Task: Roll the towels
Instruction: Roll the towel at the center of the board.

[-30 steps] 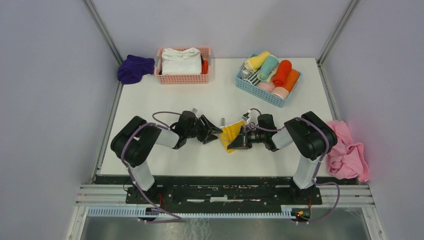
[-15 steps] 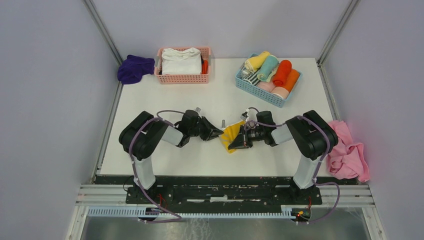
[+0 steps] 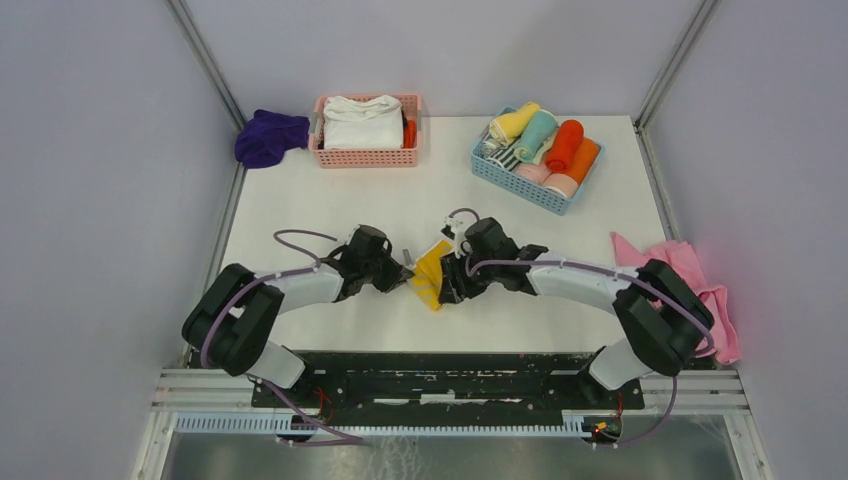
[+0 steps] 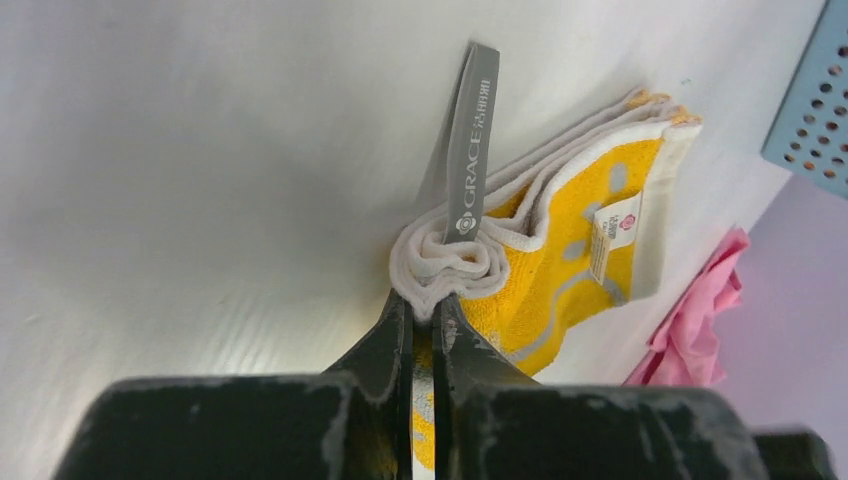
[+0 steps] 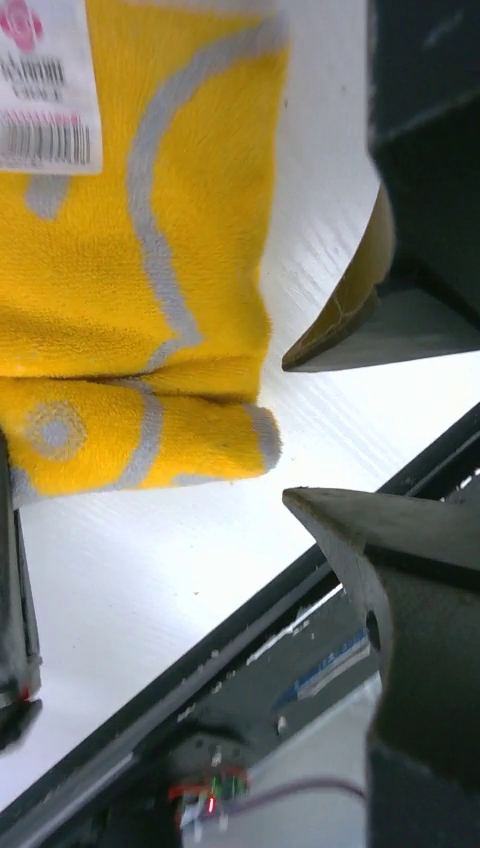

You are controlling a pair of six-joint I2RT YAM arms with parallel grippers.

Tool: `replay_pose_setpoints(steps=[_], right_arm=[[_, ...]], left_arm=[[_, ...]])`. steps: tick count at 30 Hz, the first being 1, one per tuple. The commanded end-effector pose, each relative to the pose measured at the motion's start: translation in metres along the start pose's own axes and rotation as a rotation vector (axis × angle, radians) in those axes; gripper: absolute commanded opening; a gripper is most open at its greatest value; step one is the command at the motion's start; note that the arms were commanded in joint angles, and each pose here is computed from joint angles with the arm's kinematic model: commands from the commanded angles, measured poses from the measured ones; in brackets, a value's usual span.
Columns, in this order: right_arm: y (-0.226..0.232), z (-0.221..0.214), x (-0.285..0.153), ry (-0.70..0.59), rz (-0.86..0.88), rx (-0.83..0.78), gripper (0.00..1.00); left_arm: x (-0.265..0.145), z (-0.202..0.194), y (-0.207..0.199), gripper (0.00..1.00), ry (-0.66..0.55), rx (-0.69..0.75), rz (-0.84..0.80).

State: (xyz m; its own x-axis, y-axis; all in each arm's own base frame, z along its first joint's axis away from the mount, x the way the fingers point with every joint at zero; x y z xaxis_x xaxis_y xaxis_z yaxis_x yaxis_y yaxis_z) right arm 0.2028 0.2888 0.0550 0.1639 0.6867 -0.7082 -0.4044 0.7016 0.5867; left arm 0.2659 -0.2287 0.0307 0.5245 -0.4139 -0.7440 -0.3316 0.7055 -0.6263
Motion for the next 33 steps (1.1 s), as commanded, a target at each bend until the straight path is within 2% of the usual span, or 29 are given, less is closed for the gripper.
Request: replay_pose_setpoints(steps=[1, 7, 11, 16, 22, 33], right_arm=[[0.004, 0.029, -0.034, -0.178, -0.269, -0.265, 0.55], [0.049, 0.036, -0.036, -0.293, -0.323, -0.543, 0.56], [0.074, 0.025, -0.010, -0.271, -0.321, -0.679, 0.55], [0.074, 0.018, 0.020, -0.229, -0.436, -0.791, 0.54], [0.064, 0.013, 0.038, -0.209, -0.479, -0.823, 0.53], [0.029, -0.005, 0.067, -0.091, -0.571, -0.859, 0.50]], left_arm=[[-0.015, -0.001, 0.053, 0.03, -0.045, -0.072, 0.245], [-0.020, 0.000, 0.055, 0.03, -0.034, -0.102, 0.309], [-0.020, -0.001, 0.052, 0.03, -0.022, -0.108, 0.315], [-0.022, -0.001, 0.051, 0.03, -0.020, -0.116, 0.320], [-0.023, -0.001, 0.050, 0.03, -0.018, -0.123, 0.322], [-0.024, -0.003, 0.049, 0.03, -0.001, -0.105, 0.319]])
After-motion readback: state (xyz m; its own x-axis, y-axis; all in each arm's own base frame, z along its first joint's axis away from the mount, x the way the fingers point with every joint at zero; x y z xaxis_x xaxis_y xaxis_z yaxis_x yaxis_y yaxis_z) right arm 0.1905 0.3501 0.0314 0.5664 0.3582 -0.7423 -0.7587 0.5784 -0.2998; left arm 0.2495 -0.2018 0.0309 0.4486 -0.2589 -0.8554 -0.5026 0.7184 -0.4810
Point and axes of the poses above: each gripper's point midway between its finger pads, its own x axis out along the fingers, its own y axis along the line the jaws close on, z = x × y, the point moved 1 cm from there along -x, back along the fingers, and after that the axes turned 7 degrees about x, right-handed, at the moved point
